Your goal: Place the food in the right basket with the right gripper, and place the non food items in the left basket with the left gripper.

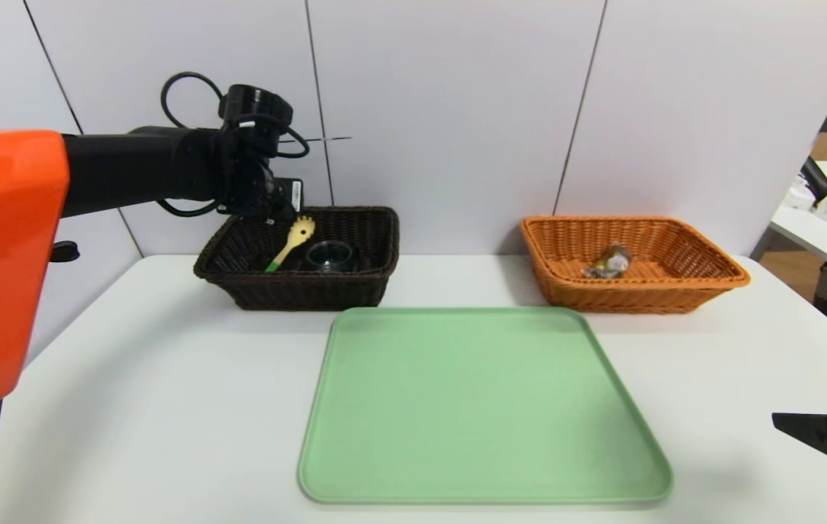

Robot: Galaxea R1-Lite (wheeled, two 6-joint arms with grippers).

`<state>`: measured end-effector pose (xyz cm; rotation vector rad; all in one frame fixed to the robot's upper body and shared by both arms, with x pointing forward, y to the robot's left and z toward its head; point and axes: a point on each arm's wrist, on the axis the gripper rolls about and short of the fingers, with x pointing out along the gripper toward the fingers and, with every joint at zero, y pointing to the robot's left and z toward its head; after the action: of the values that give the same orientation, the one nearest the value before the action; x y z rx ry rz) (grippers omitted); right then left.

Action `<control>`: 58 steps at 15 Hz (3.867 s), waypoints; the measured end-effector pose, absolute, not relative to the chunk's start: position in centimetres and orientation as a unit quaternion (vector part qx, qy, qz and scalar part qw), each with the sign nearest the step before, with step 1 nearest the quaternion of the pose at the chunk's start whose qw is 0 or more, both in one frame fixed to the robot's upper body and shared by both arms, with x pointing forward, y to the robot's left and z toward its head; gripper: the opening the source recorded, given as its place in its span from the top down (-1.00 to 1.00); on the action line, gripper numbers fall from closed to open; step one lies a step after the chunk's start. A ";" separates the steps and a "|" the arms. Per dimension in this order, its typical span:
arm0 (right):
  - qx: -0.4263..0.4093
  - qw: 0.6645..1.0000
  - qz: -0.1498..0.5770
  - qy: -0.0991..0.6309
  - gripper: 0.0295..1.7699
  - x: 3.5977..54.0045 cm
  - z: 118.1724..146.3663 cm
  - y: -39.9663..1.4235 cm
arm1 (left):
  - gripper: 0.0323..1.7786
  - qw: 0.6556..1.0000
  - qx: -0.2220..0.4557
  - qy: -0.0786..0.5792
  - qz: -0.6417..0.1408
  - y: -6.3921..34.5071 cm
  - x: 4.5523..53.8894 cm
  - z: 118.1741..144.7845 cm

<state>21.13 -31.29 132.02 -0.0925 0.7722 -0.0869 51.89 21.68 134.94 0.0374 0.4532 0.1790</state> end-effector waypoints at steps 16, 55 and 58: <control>-0.034 0.943 -0.047 0.328 -0.91 20.1 132.9 -31.8 | -0.86 0.968 -0.054 0.242 0.035 24.9 28.4 147.1; -0.040 0.996 -0.041 -0.074 -0.92 2.0 126.5 -33.9 | -0.90 0.999 -0.009 -0.037 0.000 33.4 0.9 127.0; -0.057 0.989 -0.033 -0.133 -0.92 3.9 125.3 -33.8 | -0.90 0.999 -0.004 -0.054 -0.003 33.4 2.7 125.5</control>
<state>3.89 -33.82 125.33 -0.1140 -0.2665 -0.0661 2.67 33.41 125.47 -0.0082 -0.1089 -0.0062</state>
